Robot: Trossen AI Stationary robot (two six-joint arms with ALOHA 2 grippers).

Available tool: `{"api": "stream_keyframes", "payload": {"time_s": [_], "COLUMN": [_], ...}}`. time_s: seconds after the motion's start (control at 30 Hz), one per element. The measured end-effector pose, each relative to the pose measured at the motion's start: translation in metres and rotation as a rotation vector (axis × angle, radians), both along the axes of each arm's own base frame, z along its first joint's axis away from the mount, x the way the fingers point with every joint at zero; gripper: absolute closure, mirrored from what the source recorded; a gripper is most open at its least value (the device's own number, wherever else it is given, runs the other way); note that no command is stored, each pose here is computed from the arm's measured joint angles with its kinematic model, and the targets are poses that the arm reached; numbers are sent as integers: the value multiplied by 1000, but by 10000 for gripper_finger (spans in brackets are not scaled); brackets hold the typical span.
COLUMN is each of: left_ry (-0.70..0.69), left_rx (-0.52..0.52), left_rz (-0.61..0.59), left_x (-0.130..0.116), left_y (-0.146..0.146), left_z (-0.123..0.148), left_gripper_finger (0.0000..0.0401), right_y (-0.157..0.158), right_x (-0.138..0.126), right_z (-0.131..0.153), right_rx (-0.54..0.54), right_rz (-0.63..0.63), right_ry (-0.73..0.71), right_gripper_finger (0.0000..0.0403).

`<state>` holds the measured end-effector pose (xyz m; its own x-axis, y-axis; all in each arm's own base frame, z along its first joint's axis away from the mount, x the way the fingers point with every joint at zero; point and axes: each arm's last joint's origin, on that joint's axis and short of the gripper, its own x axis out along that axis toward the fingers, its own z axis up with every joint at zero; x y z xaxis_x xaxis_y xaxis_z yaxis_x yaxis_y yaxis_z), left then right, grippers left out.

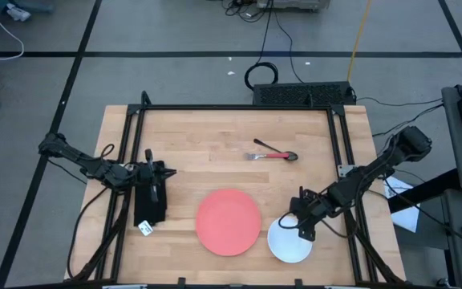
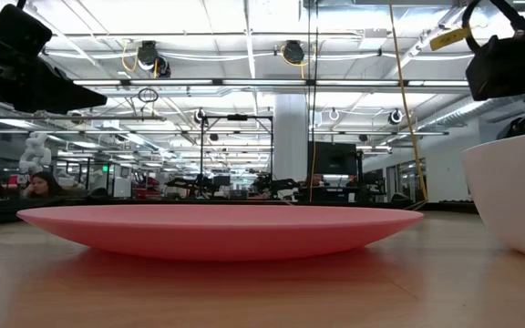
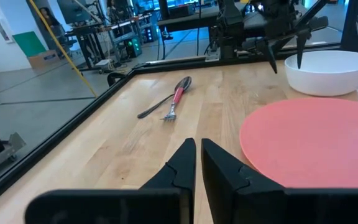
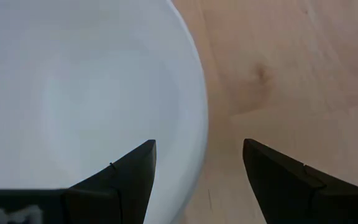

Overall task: Set table place
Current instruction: Put the white bowl on the pink plate

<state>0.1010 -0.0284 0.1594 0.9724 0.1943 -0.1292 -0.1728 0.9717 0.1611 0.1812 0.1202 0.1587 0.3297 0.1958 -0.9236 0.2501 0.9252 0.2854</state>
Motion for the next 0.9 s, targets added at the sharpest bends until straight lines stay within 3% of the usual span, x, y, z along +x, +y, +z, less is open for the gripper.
{"api": "stream_keyframes", "payload": {"time_s": [0.17,0.33,0.9], "left_ry": [4,5,5], "left_rx": [0,-1,-4], "left_rz": [0,0,-1], "left_x": [0,0,0], "left_y": [0,0,0], "left_z": [0,-1,-1], "left_gripper_finger": [370,370,370], "right_y": [0,-3,-20], "right_x": [0,4,15], "right_z": [-3,-7,-11], "right_rx": [0,-10,-48], "right_rz": [21,-4,-81], "right_ry": [18,35,39], "right_gripper_finger": [173,204,388]}}
